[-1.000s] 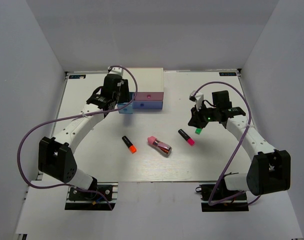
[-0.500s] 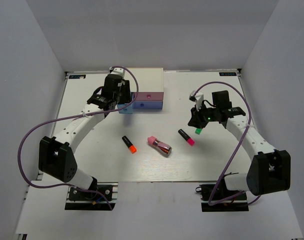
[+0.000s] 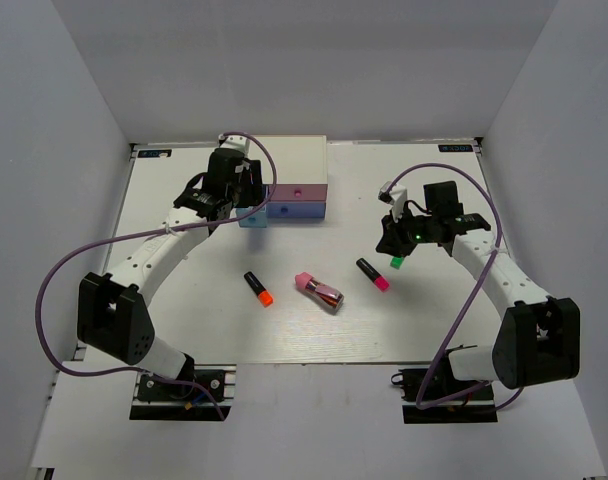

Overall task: Sort the stationery into containers
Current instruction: Place the stationery in the drawer, then close the drawer in the storage box.

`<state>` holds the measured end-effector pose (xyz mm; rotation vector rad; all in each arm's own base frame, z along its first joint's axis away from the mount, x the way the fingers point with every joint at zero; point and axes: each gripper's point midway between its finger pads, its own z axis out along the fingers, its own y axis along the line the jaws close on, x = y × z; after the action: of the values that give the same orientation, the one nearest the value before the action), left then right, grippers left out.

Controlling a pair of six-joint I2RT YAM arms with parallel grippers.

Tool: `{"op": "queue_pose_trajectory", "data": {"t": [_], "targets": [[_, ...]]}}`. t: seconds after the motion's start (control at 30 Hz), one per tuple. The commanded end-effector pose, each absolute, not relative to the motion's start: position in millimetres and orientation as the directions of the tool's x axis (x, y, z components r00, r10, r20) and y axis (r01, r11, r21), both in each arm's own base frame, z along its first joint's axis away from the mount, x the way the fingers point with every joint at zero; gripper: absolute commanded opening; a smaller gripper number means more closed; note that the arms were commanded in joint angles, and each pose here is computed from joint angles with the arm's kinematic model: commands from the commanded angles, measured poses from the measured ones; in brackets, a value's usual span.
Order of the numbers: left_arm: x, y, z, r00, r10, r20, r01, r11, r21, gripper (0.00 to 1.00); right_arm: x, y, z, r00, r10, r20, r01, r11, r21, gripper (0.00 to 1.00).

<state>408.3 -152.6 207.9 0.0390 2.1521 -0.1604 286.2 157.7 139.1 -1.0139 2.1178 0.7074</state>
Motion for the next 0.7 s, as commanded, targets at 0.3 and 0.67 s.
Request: {"op": "queue_pose_trajectory", "data": {"t": [0.3, 0.67], "targets": [[368, -166, 273, -0.456, -0.116, -0.882, 0.224, 0.945, -0.239, 0.00, 292, 159, 149, -0.441, -0.441, -0.782, -0.824, 0.543, 0.159, 0.16], [305, -180, 225, -0.599, -0.082, -0.797, 0.344, 0.872, -0.348, 0.00, 296, 163, 150, -0.445, -0.434, -0.784, -0.827, 0.535, 0.173, 0.16]]}}
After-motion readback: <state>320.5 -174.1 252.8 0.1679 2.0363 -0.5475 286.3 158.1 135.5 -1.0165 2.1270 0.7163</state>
